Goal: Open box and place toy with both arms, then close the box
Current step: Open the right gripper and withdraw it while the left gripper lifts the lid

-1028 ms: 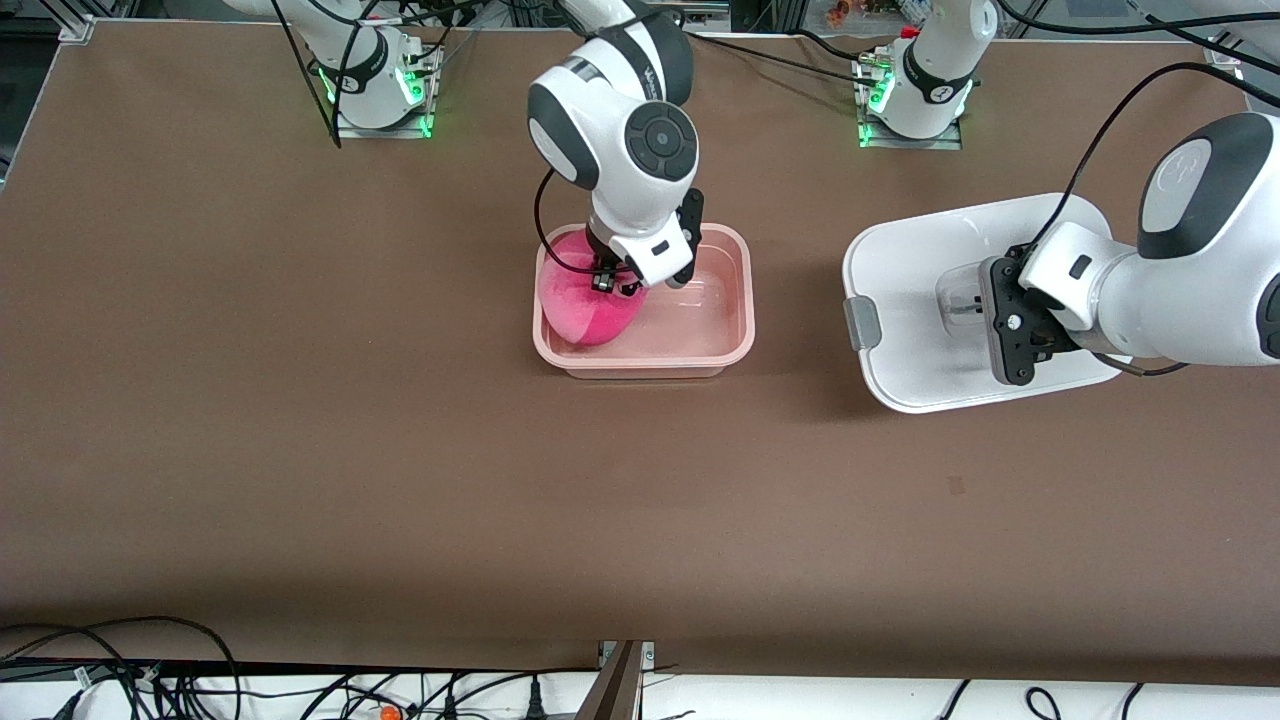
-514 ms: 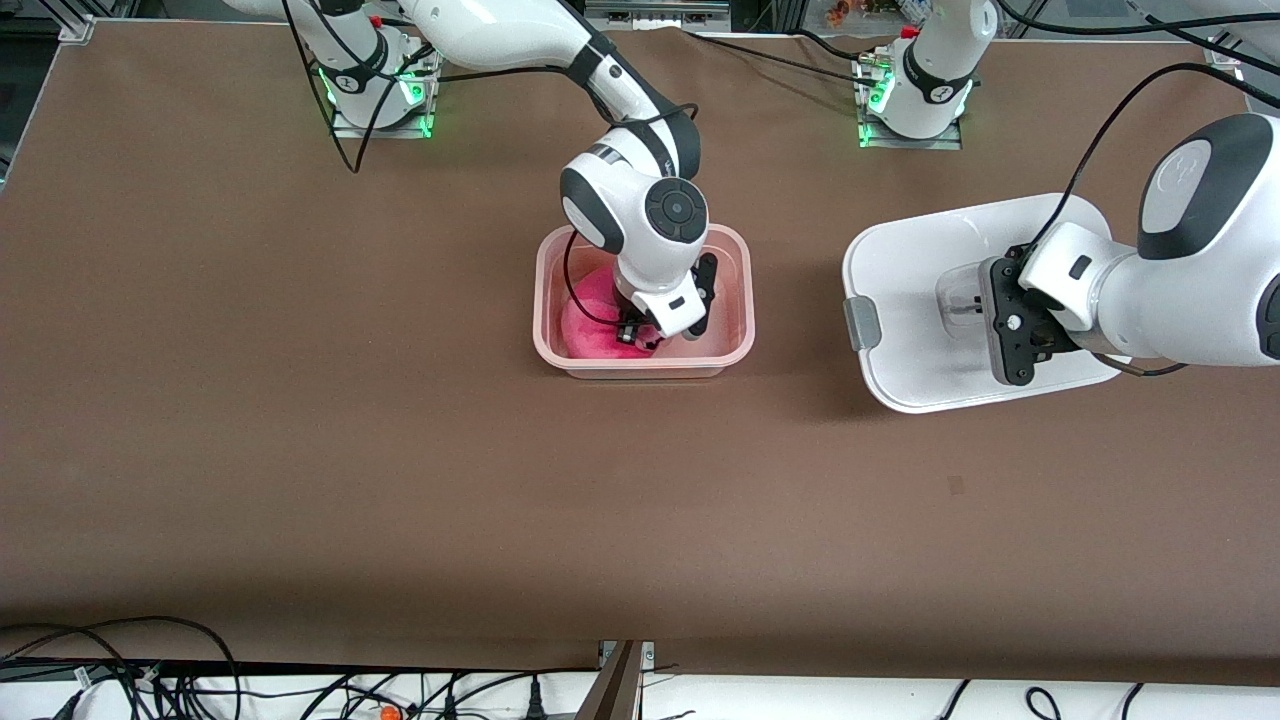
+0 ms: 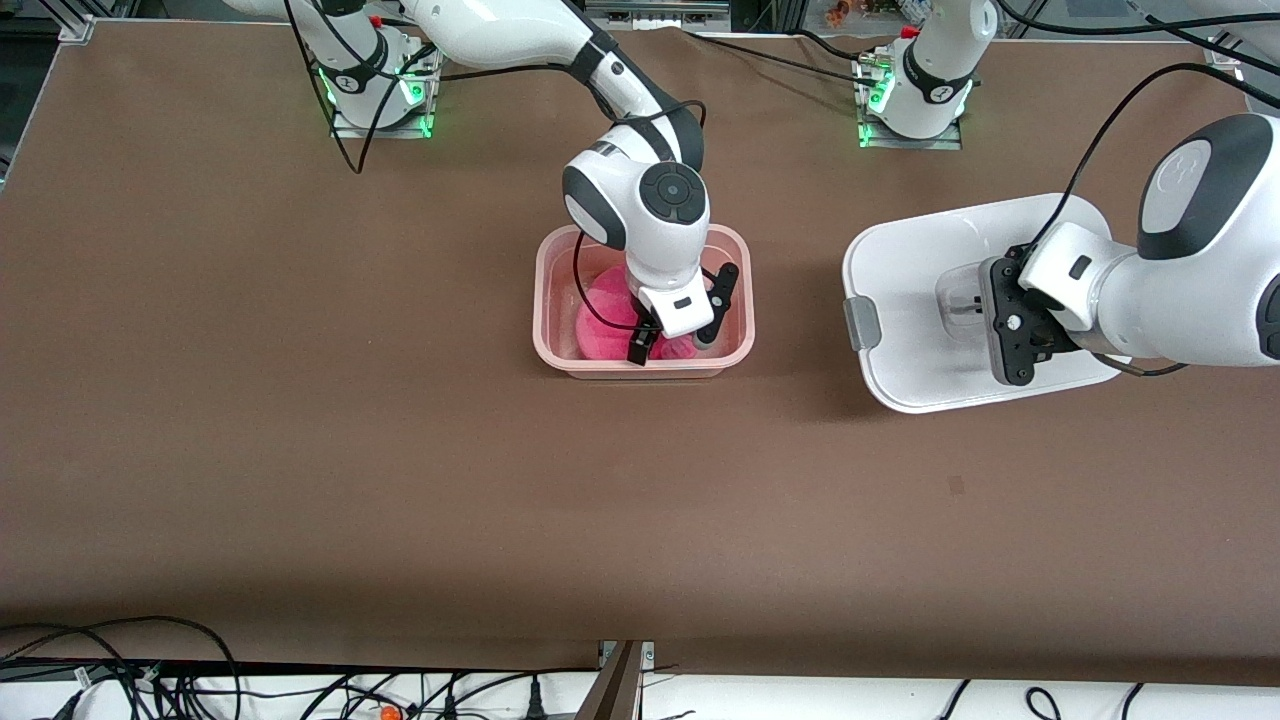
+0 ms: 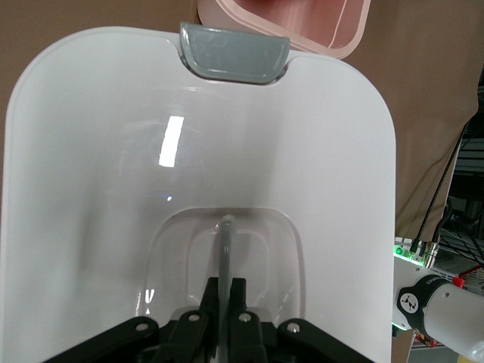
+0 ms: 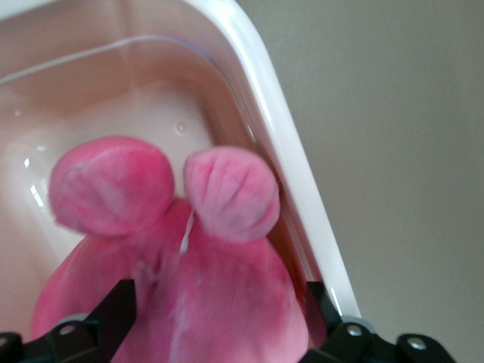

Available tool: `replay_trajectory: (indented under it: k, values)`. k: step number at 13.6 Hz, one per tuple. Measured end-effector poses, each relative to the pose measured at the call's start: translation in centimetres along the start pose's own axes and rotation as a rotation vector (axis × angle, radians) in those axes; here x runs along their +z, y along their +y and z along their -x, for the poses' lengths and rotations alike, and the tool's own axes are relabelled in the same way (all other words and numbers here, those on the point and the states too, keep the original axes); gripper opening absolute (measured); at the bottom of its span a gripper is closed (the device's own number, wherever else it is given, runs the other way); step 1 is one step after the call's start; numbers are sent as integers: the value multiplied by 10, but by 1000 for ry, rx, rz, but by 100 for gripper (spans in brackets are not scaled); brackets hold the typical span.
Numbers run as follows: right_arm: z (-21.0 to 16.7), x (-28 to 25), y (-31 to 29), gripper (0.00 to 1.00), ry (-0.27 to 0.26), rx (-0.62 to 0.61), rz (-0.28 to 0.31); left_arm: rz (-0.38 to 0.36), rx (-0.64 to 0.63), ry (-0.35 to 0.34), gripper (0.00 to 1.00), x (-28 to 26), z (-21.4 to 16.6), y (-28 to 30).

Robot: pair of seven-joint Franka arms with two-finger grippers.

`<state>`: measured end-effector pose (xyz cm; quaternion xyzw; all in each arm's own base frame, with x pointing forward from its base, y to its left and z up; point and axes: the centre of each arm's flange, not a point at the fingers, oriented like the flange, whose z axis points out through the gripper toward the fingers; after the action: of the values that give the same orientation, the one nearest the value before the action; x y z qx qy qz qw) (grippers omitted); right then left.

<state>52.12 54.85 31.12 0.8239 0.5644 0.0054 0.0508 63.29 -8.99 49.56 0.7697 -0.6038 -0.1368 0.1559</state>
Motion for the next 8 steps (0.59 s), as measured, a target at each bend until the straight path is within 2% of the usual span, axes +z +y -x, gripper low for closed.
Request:
replay_trajectory:
  k: [2,3,5,7,8]
  values:
    - [25,-60,38,100,-17,73,29,5,8,14,7,-1,-4,2]
    - [50,-99,69,100,-6,134,36,5,14,21,7,-2,-6,3]
    - [110,-162,136,100,49,267,30,-7,38,38,7,-8,-17,10]
    - [170,-185,198,100,73,387,27,-40,91,56,7,-15,-45,22]
    - [198,-189,222,100,68,437,22,-60,135,58,7,-14,-72,33]
